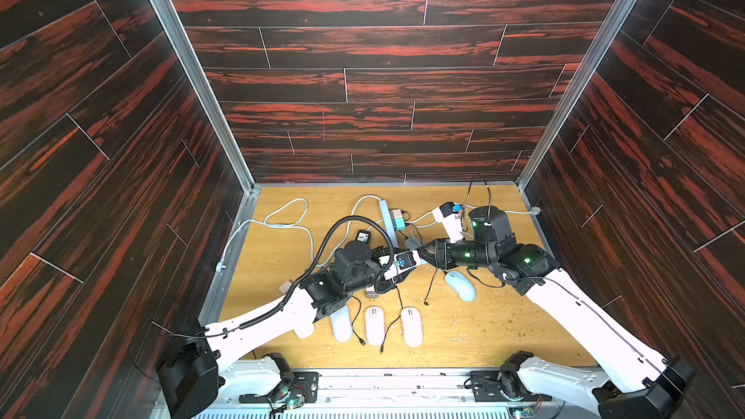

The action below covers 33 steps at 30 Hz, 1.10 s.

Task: Unplug the wireless mouse
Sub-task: Remove the power cord from the plug, then place the power cord at the center of the board.

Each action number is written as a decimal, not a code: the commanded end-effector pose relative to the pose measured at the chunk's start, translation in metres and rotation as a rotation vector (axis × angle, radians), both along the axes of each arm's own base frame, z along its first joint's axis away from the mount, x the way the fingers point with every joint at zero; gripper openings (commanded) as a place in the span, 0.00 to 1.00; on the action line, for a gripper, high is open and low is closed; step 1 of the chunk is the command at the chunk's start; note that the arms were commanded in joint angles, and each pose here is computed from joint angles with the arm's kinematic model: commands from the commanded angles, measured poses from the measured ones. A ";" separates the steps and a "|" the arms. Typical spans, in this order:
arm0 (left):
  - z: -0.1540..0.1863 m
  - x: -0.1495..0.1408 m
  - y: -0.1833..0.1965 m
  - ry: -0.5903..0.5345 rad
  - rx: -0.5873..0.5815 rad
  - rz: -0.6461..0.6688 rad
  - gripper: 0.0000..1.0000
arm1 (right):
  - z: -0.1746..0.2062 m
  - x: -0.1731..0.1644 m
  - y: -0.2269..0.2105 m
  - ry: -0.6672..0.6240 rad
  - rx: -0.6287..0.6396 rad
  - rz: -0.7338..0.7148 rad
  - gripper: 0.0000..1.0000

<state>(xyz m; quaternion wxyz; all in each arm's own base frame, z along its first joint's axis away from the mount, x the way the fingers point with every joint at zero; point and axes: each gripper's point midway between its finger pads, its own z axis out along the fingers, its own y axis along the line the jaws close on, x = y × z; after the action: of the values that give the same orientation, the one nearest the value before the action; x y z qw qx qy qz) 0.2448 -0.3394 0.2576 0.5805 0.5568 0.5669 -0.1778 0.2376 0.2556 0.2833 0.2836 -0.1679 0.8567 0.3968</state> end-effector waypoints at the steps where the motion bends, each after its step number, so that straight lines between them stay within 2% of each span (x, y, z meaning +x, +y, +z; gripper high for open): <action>1: 0.011 -0.008 0.001 -0.030 -0.025 -0.031 0.00 | 0.003 0.001 0.004 -0.004 0.017 0.011 0.29; 11: 0.009 -0.007 0.003 -0.029 -0.014 -0.022 0.00 | 0.004 -0.001 0.002 -0.020 0.013 0.017 0.07; 16: 0.006 -0.006 0.003 -0.029 -0.005 -0.017 0.00 | 0.010 0.002 -0.003 -0.063 0.015 -0.009 0.00; 26: -0.015 -0.012 0.010 0.003 0.058 -0.026 0.00 | 0.053 0.007 -0.036 -0.262 -0.023 -0.128 0.00; 29: -0.019 -0.012 0.012 0.007 0.066 -0.015 0.00 | 0.056 0.008 -0.039 -0.270 -0.032 -0.138 0.00; 33: -0.019 -0.004 0.017 0.017 0.058 0.047 0.00 | 0.042 0.014 -0.043 -0.218 -0.064 -0.183 0.00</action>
<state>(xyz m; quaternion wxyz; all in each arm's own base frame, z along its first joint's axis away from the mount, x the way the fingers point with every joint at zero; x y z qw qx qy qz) 0.2381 -0.3290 0.2277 0.5466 0.5764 0.5853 -0.1622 0.2462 0.2203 0.3387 0.4148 -0.1590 0.8253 0.3486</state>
